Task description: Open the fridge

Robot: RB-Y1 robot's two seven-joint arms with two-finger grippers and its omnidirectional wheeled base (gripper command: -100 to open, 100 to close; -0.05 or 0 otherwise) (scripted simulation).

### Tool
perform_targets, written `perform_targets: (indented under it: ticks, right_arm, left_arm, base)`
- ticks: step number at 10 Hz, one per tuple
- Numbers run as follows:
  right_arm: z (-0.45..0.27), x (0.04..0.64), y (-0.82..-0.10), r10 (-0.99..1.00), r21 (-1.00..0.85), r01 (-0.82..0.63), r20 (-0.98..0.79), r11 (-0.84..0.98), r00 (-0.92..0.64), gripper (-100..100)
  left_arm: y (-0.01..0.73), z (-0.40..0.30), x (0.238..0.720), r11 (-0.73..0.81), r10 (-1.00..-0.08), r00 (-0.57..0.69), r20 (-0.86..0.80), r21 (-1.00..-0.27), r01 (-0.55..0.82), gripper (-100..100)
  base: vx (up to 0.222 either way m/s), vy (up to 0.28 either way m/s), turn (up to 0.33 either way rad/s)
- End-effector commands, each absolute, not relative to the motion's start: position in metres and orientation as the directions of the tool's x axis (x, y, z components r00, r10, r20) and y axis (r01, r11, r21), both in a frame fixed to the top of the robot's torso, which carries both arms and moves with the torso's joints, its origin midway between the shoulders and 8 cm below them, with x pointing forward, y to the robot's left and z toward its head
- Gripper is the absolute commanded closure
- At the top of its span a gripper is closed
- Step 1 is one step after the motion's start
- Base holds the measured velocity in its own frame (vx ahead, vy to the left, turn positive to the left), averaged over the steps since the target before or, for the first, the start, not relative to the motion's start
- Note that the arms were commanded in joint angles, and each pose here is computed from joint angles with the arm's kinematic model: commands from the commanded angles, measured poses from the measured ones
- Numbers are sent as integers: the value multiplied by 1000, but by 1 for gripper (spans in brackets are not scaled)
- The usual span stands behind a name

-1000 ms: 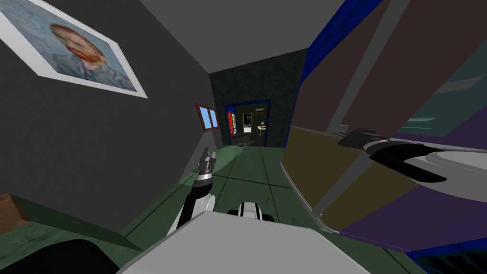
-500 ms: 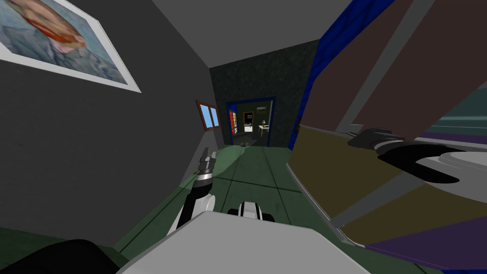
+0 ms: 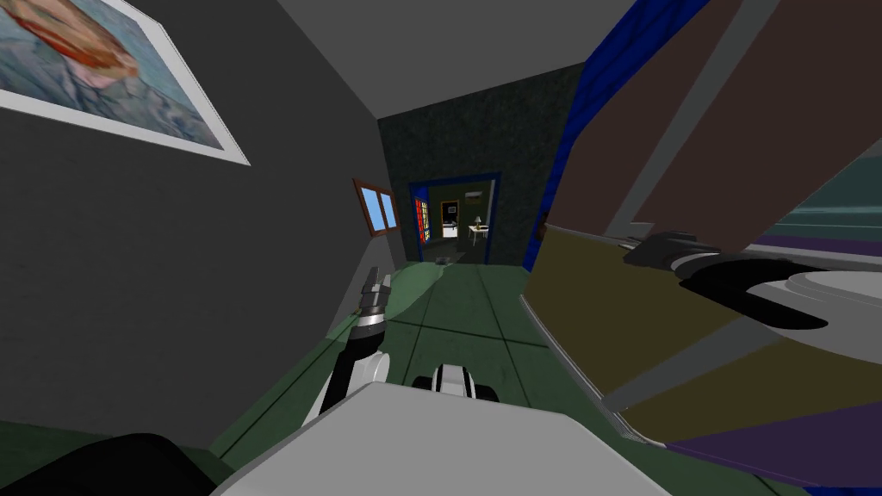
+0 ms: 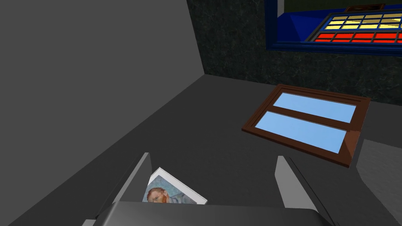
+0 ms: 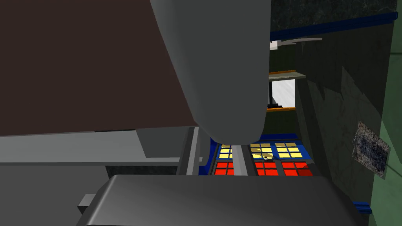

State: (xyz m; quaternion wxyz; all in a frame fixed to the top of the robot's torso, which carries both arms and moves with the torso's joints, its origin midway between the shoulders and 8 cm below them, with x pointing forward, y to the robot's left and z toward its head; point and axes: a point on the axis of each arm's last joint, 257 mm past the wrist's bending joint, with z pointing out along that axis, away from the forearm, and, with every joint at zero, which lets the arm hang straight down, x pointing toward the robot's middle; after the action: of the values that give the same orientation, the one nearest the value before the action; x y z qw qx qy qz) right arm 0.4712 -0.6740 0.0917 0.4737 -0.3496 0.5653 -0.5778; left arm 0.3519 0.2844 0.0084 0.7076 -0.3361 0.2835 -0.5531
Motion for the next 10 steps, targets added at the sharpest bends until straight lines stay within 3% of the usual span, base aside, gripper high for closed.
perform_targets:
  ticks: [1,10]
  right_arm:
    - [115,474,-667,-948,-981,178,-127,77,-291,-100]
    - [128,487,-642,-966,-985,149,-115,82,-230,-100]
  left_arm:
    - [284,8,352,162,-973,227,-29,-789,592,0]
    - [284,8,352,162,-973,227,-29,-789,592,0]
  base:
    - [-7,-43,7]
    - [7,-37,-2]
